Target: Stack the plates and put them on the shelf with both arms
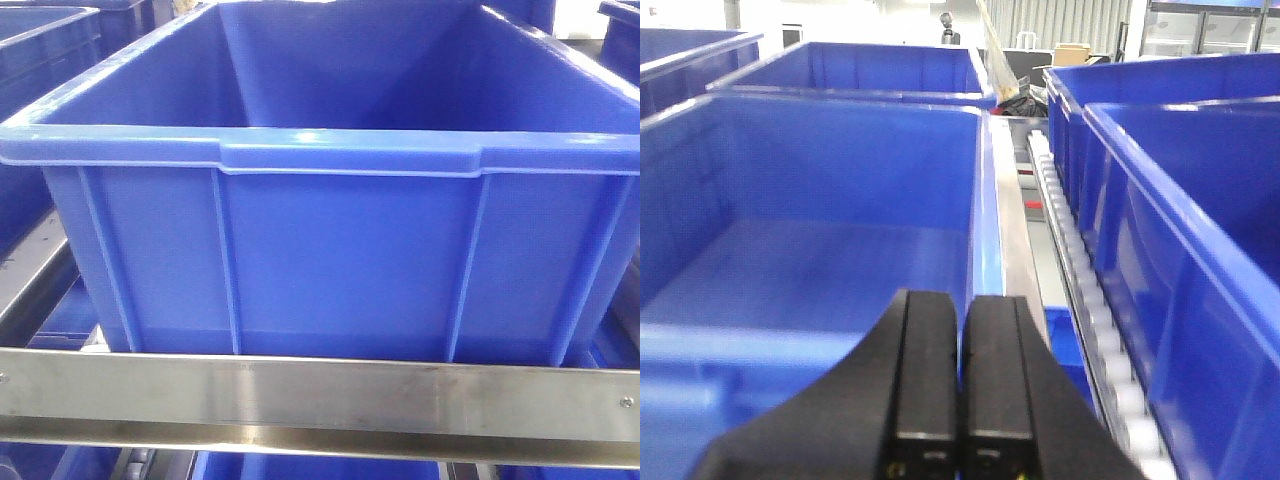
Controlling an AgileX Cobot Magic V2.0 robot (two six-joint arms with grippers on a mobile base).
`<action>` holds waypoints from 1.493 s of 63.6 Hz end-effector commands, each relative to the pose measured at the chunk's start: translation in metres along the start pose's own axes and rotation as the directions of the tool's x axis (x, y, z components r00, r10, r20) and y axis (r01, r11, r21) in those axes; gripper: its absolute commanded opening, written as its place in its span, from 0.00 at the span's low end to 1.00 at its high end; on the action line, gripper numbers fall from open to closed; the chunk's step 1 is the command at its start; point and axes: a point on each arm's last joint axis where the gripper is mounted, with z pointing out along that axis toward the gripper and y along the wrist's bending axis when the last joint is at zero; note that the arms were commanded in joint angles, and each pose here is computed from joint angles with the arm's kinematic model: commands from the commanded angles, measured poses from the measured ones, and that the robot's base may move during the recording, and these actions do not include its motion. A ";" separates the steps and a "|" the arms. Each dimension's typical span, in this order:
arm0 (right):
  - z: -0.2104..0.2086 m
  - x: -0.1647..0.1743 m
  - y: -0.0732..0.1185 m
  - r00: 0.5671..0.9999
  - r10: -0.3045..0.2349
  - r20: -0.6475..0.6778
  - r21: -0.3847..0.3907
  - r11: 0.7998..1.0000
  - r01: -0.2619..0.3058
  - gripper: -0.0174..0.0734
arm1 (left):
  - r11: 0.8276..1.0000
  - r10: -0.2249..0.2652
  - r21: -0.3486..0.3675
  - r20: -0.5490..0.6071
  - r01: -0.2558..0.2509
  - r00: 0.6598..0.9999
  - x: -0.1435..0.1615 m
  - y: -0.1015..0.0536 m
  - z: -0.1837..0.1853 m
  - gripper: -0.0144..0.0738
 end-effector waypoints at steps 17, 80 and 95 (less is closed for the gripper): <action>-0.002 -0.009 0.000 0.994 -0.009 0.108 -0.004 1.000 0.010 0.25 | 1.000 0.027 -0.001 0.079 -0.027 0.997 0.010 0.000 -0.009 0.25; -0.002 -0.009 0.000 0.994 -0.009 0.108 -0.004 1.000 0.010 0.25 | 0.998 0.064 0.011 0.076 -0.065 0.995 0.010 -0.001 -0.009 0.25; -0.002 -0.009 0.000 0.994 -0.009 0.108 -0.004 1.000 0.010 0.25 | 0.998 0.064 0.011 0.076 -0.065 0.995 0.010 -0.001 -0.009 0.25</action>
